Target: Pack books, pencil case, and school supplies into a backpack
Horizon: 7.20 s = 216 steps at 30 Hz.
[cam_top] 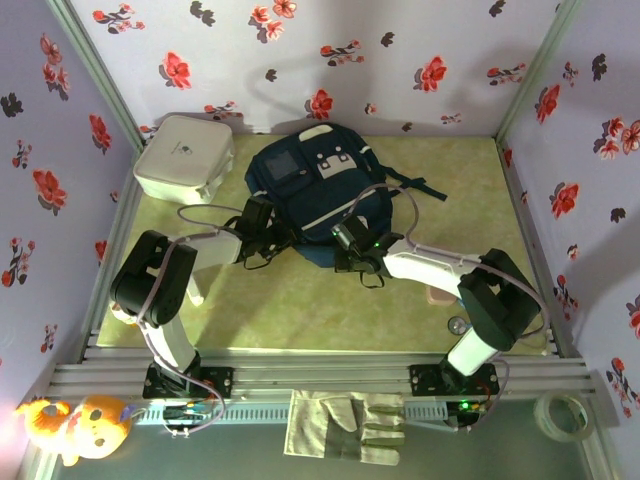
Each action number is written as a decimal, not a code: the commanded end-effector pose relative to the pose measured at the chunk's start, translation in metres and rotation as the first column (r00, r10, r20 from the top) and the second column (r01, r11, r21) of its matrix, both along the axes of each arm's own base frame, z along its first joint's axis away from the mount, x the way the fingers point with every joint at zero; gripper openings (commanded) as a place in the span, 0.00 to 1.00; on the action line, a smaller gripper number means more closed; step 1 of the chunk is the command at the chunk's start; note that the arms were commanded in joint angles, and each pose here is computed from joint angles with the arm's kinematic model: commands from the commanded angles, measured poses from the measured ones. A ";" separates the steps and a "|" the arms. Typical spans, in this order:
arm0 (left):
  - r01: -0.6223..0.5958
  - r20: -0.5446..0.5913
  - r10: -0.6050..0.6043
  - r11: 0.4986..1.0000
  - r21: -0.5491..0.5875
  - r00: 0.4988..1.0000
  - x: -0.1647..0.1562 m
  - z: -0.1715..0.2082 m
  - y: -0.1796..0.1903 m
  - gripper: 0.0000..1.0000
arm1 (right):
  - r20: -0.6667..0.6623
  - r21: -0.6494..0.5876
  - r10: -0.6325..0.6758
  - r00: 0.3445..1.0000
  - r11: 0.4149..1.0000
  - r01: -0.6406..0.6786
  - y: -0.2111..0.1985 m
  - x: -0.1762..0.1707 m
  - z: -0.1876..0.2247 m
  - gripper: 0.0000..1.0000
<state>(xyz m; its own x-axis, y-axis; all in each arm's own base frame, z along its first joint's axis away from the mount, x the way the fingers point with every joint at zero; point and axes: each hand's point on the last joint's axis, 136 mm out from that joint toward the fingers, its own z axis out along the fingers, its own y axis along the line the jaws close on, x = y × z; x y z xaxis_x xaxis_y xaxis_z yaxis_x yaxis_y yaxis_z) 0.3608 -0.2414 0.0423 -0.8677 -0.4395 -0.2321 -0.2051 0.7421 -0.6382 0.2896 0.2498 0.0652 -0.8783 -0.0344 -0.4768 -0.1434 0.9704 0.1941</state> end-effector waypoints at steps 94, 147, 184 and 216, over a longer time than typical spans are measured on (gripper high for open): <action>0.448 0.231 -0.551 0.811 0.376 0.802 -0.028 0.104 0.019 0.53 | 0.102 0.351 0.167 0.981 0.916 -0.192 0.069 0.018 0.039 0.00; 0.631 0.211 -0.829 0.537 0.560 0.518 -0.039 0.064 -0.012 0.09 | 0.056 0.100 0.030 0.998 0.994 -0.035 -0.028 0.038 0.030 0.00; 0.810 0.208 -0.933 0.360 0.463 0.295 -0.069 0.091 -0.052 0.00 | 0.100 0.206 0.189 0.977 0.957 -0.206 -0.021 0.039 0.037 0.08; 0.859 0.211 -0.959 0.265 0.438 0.189 -0.113 0.119 -0.043 0.00 | 0.111 0.216 -0.063 0.992 0.976 0.038 -0.083 0.162 0.028 0.15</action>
